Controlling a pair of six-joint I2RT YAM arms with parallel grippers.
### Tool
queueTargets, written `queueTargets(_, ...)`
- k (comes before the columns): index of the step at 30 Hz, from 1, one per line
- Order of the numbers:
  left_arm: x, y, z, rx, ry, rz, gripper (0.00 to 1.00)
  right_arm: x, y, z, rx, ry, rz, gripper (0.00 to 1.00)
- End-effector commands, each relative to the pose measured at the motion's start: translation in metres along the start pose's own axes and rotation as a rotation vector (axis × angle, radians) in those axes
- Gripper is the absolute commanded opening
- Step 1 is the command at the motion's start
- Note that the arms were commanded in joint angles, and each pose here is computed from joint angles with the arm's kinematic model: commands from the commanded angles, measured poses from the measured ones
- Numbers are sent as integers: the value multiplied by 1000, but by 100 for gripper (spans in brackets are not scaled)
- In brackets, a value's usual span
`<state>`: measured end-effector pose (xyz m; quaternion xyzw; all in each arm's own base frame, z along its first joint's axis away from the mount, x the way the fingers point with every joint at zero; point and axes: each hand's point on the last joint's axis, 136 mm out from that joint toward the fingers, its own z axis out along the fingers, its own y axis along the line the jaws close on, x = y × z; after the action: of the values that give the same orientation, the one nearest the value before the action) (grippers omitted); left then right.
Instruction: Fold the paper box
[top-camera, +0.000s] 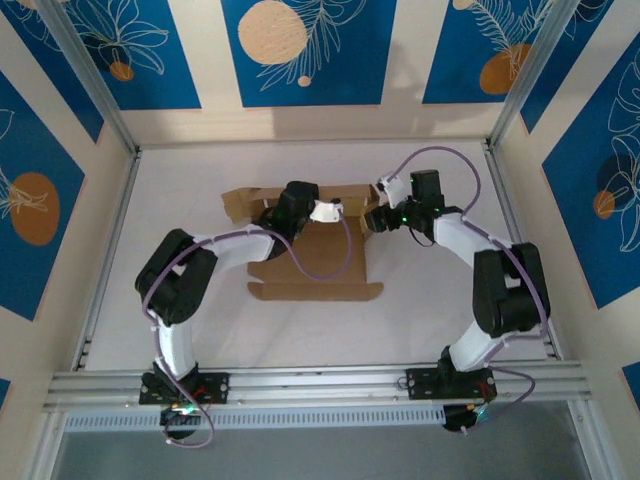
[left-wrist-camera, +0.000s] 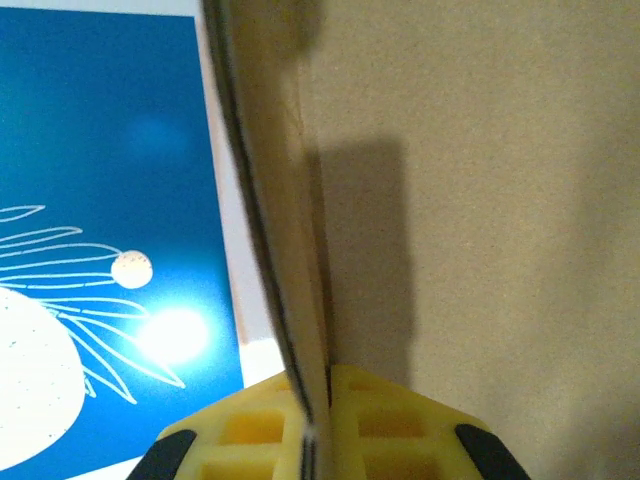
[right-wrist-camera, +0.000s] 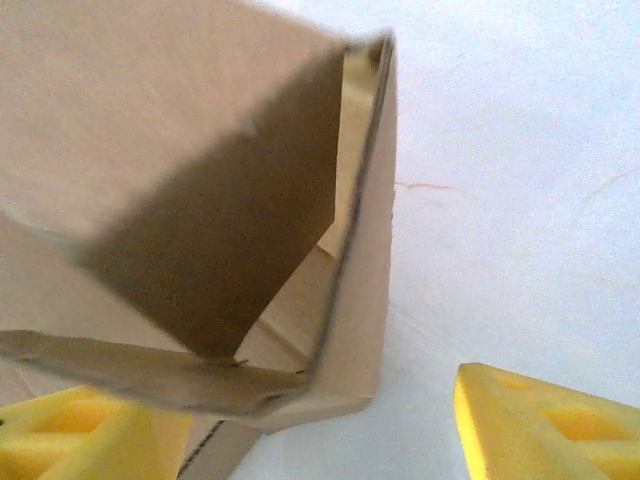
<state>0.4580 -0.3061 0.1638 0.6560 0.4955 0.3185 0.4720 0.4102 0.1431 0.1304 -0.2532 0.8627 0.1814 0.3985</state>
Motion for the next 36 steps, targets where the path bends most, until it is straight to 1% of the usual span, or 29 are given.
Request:
queueTargets(1,-19,-56,-1,198,-49,44,0,-56,3,-46,53,-219,22,70)
queueTargets(4,-18,-48,-2,187,-38,18,0,-59,11,-69,78,-238,75,66)
queueTargets(6,-19,-39,-6,172,-44,-18,0,-59,12,-85,105,-250,155,60)
queueTargets(9,-20,-29,-11,174,-53,-60,0,-55,24,-100,54,-236,307,50)
queueTargets(10,-21,-26,-13,170,-57,-62,0,-52,29,-101,38,-217,339,48)
queueTargets(13,-21,-17,-18,167,-59,-88,0,-37,46,-95,-26,-137,462,37)
queueTargets(16,-23,-1,-27,165,-79,-138,0,-18,54,-79,-33,-59,542,28)
queueTargets(18,-24,11,-34,158,-92,-171,0,1,50,-67,-10,-22,650,22)
queueTargets(21,-22,22,-43,150,-97,-194,0,19,48,-53,-23,6,795,19)
queueTargets(23,-21,31,-48,139,-99,-212,0,28,49,-45,-30,36,857,18)
queueTargets(25,-20,36,-54,139,-109,-232,0,43,46,-39,-2,71,931,15)
queueTargets(28,-18,38,-60,157,-128,-263,0,57,41,-37,3,25,1020,13)
queueTargets(30,-16,37,-60,169,-121,-263,0,54,42,-39,-52,-23,1046,14)
queueTargets(32,-14,39,-62,185,-109,-272,0,53,40,-40,-53,-20,1043,15)
queueTargets(34,-15,42,-67,227,-113,-304,0,55,35,-40,1,27,1020,16)
queueTargets(36,-18,52,-76,260,-142,-367,0,59,27,-39,60,57,1026,18)
